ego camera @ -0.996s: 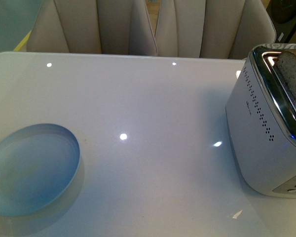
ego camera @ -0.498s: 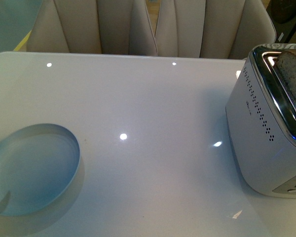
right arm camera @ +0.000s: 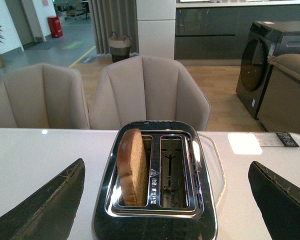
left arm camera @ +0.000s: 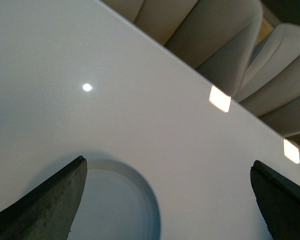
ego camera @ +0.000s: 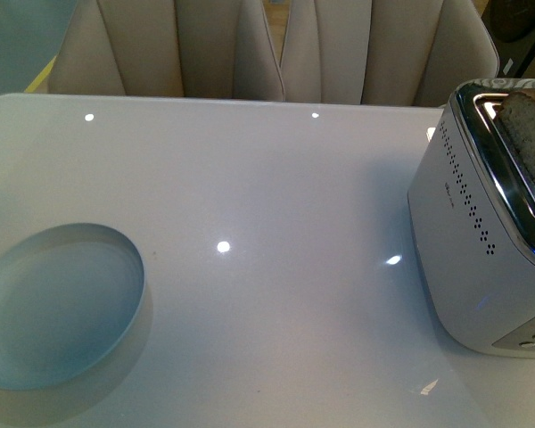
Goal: Left arm holds plate, right arm toasts bread
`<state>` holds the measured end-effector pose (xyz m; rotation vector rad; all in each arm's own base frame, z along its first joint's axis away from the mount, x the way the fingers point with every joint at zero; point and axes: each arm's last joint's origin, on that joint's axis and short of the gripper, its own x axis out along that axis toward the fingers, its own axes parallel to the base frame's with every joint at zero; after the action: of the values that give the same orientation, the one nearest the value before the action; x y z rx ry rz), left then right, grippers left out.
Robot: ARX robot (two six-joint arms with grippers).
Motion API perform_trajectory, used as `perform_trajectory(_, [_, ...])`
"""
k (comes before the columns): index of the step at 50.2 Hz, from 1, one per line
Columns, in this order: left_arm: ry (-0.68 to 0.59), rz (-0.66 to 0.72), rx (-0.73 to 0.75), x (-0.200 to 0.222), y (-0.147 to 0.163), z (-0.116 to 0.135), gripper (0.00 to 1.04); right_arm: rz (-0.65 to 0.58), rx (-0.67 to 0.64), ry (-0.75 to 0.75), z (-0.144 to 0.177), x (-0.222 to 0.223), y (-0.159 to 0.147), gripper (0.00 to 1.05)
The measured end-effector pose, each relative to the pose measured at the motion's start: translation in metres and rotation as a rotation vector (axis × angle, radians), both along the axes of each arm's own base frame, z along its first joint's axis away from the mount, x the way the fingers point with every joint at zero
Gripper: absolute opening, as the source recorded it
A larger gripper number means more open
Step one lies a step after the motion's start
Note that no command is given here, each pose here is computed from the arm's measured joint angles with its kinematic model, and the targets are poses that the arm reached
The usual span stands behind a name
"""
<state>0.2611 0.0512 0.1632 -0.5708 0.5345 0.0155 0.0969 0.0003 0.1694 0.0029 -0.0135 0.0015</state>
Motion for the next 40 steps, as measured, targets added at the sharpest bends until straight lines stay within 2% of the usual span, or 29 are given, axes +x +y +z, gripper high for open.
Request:
perform_trajectory(6, [-0.092, 0.002, -0.041, -0.008, -0.038, 0.033, 0.98, 0.000, 0.000, 0.000, 0.000, 0.000, 0.000, 0.96])
perform_trajectory(11, [-0.133, 0.005, -0.046, -0.018, -0.053, 0.048, 0.97, 0.000, 0.000, 0.000, 0.000, 0.000, 0.000, 0.96])
perform_trajectory(12, [-0.167, 0.010, -0.002, -0.020, -0.054, 0.048, 0.95, 0.000, 0.000, 0.000, 0.000, 0.000, 0.000, 0.96])
perform_trajectory(16, [-0.444, 0.050, 0.275, -0.043, -0.051, 0.051, 0.76, -0.001, 0.000, 0.000, 0.000, 0.000, 0.000, 0.96])
perform_trajectory(20, [-0.501, 0.014, 0.442, -0.064, -0.051, 0.055, 0.60, 0.000, 0.000, 0.000, 0.000, 0.000, 0.000, 0.96])
perform_trajectory(26, [-0.509, -0.007, 0.521, -0.088, -0.051, 0.056, 0.38, 0.000, 0.000, 0.000, 0.000, 0.000, 0.000, 0.96])
perform_trajectory(36, [-0.539, -0.008, 0.550, -0.104, -0.051, 0.062, 0.03, 0.000, 0.000, 0.000, 0.000, 0.000, 0.000, 0.96])
perform_trajectory(40, [-0.536, -0.010, 0.555, -0.110, -0.051, 0.054, 0.03, 0.000, 0.000, 0.000, 0.000, 0.000, 0.000, 0.96])
